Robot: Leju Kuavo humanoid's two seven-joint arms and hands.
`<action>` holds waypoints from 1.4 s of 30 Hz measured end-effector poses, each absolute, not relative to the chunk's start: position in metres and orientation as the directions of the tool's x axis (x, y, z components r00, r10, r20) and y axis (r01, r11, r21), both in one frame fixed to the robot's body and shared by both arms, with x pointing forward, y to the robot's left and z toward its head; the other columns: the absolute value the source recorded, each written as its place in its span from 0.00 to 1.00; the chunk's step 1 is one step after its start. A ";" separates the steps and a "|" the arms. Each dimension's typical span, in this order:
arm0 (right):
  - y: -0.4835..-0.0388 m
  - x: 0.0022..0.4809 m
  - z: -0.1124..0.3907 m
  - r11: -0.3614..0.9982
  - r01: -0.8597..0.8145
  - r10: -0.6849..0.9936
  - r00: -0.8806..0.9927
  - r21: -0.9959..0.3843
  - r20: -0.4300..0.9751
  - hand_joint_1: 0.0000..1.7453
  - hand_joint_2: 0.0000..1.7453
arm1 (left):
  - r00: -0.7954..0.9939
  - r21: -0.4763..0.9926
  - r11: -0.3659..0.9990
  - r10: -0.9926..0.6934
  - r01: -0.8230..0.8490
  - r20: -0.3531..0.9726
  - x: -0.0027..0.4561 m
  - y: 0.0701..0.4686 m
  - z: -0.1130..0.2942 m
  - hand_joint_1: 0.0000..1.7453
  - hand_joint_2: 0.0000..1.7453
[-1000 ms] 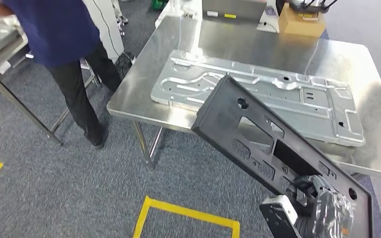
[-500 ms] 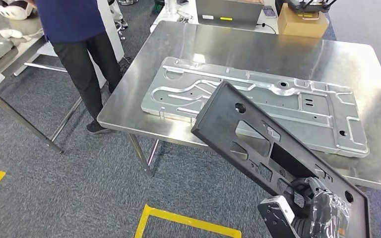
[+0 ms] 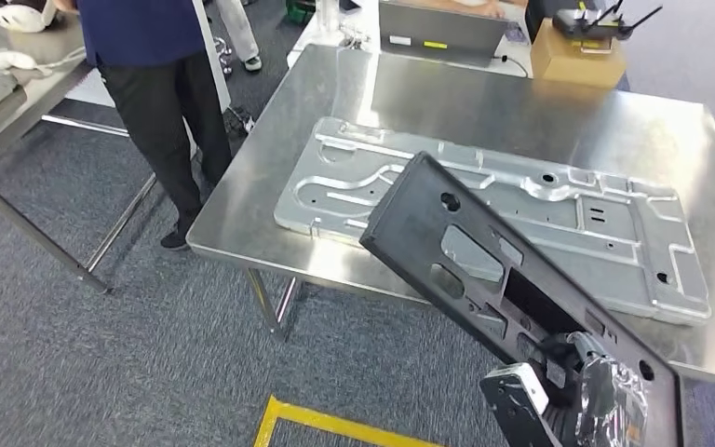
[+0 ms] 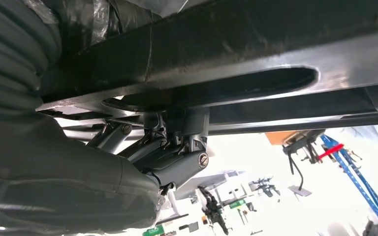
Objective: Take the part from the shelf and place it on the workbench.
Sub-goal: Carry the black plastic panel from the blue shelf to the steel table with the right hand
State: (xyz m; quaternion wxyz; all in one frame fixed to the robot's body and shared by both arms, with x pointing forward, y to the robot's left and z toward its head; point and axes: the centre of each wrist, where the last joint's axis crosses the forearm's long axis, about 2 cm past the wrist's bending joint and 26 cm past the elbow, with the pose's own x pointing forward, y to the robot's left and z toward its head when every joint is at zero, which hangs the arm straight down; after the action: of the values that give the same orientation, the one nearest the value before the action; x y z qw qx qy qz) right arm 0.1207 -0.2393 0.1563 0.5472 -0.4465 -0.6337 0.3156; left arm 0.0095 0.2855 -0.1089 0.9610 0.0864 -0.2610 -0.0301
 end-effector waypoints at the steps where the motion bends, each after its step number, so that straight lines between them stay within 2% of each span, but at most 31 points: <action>1: -0.239 0.121 0.155 0.402 0.214 0.911 0.000 -0.890 0.412 1.00 1.00 | 0.862 0.181 0.983 -0.103 0.013 0.497 0.010 0.285 -0.109 0.00 0.00; 21: -0.228 0.130 0.145 0.429 0.141 0.901 0.002 -0.892 0.433 1.00 1.00 | 0.861 0.200 0.980 -0.120 0.021 0.494 0.010 0.291 -0.109 0.00 0.00; 29: -0.235 0.150 0.146 0.413 0.153 0.909 -0.016 -0.898 0.416 1.00 1.00 | 0.852 0.210 0.977 -0.139 0.035 0.504 0.012 0.294 -0.109 0.00 0.00; 34: -0.247 0.164 0.144 0.357 0.181 0.931 0.005 -0.916 0.364 1.00 1.00 | 0.849 0.208 0.977 -0.145 0.043 0.508 0.013 0.293 -0.109 0.00 0.00; 42: -0.284 0.222 0.151 0.227 0.224 0.967 0.067 -0.948 0.247 1.00 1.00 | 0.842 0.207 0.976 -0.171 0.072 0.513 0.017 0.295 -0.110 0.00 0.00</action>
State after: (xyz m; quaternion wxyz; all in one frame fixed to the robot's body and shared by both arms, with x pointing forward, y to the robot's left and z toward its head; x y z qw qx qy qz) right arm 0.2224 -0.2836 0.1509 0.5224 -0.5103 -0.5835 0.3553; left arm 0.0174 0.2946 -0.1103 0.9553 0.0902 -0.2742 -0.0634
